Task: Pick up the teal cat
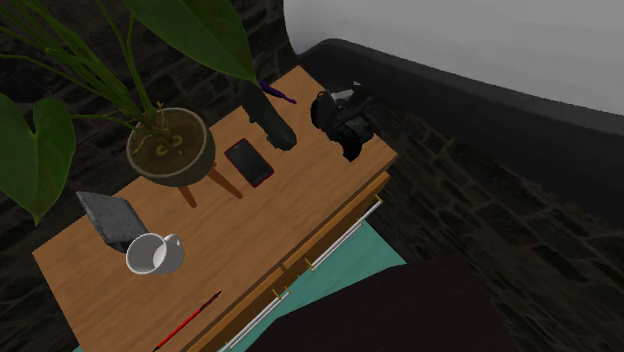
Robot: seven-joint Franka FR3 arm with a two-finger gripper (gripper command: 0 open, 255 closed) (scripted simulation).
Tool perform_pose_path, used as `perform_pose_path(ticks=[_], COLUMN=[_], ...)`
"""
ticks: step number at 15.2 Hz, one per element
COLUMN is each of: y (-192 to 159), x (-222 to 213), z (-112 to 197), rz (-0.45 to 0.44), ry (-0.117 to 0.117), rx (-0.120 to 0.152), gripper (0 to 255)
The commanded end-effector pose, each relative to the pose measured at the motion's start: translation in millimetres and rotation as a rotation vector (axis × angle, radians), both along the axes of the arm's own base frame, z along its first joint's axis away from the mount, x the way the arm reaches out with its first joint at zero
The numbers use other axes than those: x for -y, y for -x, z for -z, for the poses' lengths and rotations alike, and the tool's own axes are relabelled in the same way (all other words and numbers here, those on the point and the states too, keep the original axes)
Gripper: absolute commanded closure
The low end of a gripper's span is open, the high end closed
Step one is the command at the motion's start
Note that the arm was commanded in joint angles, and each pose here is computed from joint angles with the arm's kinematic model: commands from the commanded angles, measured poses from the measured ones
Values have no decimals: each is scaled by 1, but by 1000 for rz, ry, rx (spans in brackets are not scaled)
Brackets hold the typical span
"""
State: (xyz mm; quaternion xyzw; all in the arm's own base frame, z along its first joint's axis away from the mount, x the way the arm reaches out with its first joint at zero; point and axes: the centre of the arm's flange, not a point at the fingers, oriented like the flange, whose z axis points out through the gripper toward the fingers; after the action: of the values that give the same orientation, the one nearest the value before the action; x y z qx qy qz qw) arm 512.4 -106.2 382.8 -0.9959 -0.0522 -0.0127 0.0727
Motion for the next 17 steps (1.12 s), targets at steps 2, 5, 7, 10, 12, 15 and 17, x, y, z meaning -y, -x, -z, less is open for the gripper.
perform_pose_path(ticks=[2,5,7,10,12,15,17], y=[-24,-52,-70,-99,-118,-146,-166], x=[12,22,28,37,43,51,56], z=[27,54,72,98,116,142,159], rz=[-17,-34,-46,-63,-74,-91,-102], ry=[-8,-17,-23,-32,-38,-47,-53], rx=[7,14,18,24,29,35,39], gripper=[0,0,0,0,0,0,0])
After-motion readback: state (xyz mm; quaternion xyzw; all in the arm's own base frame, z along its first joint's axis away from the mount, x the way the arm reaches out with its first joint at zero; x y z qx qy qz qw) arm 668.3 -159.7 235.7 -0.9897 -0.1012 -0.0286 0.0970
